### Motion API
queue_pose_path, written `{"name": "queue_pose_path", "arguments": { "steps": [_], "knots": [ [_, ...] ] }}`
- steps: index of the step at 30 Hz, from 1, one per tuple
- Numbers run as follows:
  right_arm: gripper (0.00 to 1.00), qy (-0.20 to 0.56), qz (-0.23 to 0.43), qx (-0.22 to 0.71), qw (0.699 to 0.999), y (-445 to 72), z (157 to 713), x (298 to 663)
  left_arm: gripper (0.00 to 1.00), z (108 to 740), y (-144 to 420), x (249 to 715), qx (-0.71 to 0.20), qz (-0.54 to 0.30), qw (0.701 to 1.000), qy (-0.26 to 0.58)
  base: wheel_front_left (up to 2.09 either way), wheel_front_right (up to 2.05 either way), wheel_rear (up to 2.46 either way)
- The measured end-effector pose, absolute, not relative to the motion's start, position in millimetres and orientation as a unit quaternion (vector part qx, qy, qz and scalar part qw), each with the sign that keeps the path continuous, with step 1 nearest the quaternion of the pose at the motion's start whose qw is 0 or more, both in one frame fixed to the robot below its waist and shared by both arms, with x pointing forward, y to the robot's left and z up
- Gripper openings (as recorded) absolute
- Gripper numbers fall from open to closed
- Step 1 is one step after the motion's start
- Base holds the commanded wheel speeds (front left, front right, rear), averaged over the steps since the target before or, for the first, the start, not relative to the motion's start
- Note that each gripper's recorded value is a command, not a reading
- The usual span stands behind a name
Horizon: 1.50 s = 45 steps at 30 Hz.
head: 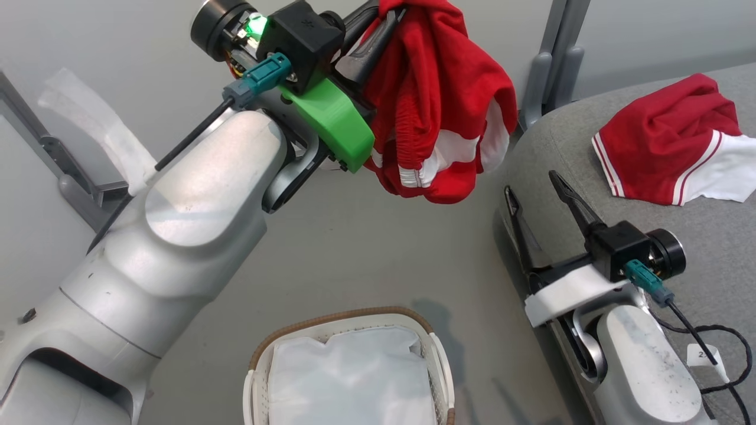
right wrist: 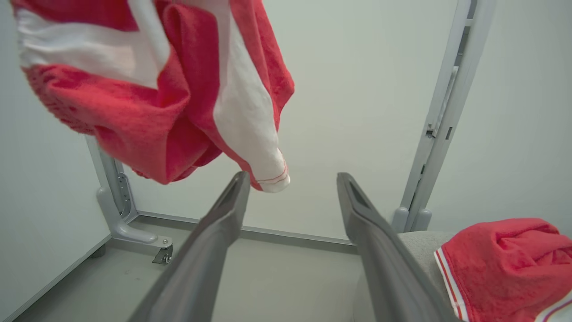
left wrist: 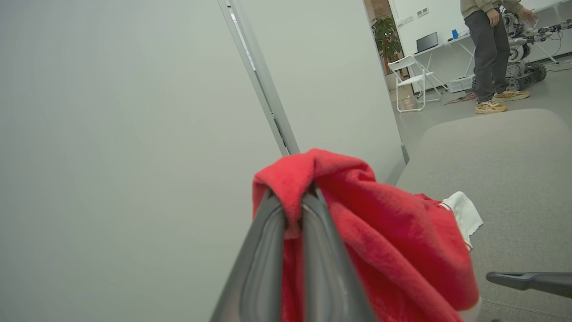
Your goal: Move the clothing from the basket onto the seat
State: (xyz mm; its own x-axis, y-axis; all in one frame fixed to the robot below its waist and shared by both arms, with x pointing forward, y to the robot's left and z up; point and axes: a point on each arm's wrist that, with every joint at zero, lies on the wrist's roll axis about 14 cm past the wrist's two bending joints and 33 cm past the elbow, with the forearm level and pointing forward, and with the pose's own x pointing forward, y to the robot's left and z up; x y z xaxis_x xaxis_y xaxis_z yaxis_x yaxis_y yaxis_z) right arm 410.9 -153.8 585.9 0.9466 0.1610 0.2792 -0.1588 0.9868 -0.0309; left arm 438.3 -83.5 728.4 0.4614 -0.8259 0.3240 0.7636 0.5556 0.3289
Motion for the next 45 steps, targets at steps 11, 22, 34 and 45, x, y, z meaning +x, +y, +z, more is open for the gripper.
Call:
{"name": "queue_pose_path", "arguments": {
  "steps": [11, 22, 34, 45],
  "knots": [
    [1.0, -0.171, 0.158, -0.035, 0.972, -100, 614, 430, 0.0, 723, -80, 419, 0.075, -0.475, 0.848, -0.222, 0.0, 0.0, 0.0],
    [0.0, -0.181, 0.222, -0.047, 0.957, -55, 627, 437, 0.0, 699, -57, 417, 0.044, -0.455, 0.87, -0.186, 0.0, 0.0, 0.0],
    [0.0, -0.196, 0.207, -0.038, 0.958, -65, 636, 435, 1.0, 636, -22, 421, -0.036, -0.397, 0.909, -0.12, 0.0, 0.0, 0.0],
    [0.0, -0.193, 0.156, -0.033, 0.968, -98, 631, 440, 1.0, 558, 0, 401, -0.087, -0.348, 0.932, -0.039, 0.0, 0.0, 0.0]
  ]
}}
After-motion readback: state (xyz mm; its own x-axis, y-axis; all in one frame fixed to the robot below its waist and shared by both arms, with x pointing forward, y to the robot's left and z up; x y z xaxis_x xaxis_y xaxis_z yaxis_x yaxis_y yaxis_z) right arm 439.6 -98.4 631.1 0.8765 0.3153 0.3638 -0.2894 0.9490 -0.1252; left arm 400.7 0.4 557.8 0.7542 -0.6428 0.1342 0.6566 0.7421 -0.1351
